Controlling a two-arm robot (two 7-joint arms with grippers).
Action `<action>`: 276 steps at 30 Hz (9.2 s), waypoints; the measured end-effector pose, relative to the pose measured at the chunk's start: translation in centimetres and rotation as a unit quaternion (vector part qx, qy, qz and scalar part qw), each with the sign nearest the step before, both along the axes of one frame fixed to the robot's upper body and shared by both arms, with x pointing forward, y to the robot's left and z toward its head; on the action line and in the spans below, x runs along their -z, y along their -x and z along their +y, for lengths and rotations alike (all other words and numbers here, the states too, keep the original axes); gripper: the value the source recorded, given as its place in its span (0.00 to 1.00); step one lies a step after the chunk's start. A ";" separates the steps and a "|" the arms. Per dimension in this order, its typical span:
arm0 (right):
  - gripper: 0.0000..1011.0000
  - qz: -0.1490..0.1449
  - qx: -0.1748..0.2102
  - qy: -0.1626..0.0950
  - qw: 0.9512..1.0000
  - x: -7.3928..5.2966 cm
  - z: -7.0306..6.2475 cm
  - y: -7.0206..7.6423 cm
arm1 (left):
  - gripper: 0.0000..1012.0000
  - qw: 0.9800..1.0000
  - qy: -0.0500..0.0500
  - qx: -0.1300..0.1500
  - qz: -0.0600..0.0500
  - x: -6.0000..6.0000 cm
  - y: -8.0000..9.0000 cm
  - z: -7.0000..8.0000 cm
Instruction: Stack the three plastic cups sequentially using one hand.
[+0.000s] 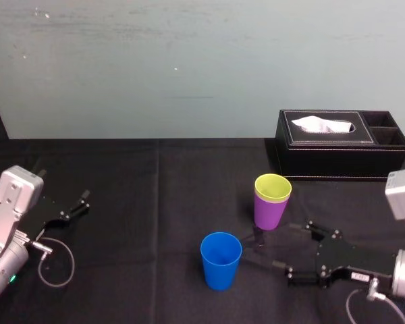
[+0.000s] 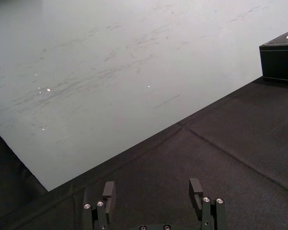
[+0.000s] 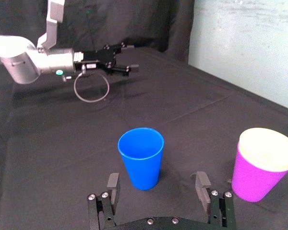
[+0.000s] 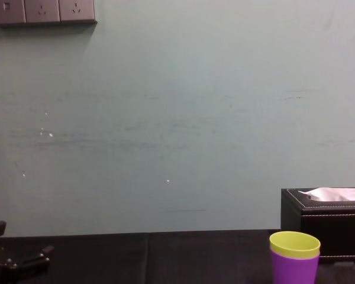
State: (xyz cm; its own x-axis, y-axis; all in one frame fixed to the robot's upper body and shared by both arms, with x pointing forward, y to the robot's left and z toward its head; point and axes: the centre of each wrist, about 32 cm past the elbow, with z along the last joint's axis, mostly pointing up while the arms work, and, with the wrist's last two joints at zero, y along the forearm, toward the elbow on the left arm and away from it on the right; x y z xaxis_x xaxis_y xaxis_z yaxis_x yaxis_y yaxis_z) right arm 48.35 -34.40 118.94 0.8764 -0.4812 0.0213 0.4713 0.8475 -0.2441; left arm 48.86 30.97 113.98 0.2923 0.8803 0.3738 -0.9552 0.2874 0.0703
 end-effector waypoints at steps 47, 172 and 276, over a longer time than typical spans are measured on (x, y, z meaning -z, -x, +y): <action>0.99 0.005 -0.003 0.049 0.999 4.0 6.9 -2.7 | 0.99 1.000 0.000 0.000 0.000 0.0 0.0 0.0; 0.71 -0.038 0.085 0.040 0.995 -5.6 2.7 -11.7 | 0.99 1.000 0.000 0.000 0.000 0.0 0.0 0.0; 0.99 -0.065 0.092 0.017 0.993 -2.6 1.7 -9.8 | 0.99 1.000 0.000 0.000 0.000 0.0 0.0 0.0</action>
State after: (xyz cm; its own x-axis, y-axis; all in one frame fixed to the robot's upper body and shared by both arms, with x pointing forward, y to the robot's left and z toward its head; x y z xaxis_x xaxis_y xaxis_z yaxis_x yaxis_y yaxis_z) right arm 58.19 -32.71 121.51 0.7624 -0.6300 0.1478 0.6469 0.7364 -0.1982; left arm 48.86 30.97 113.98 0.2923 0.8803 0.3737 -0.9552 0.2874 0.0702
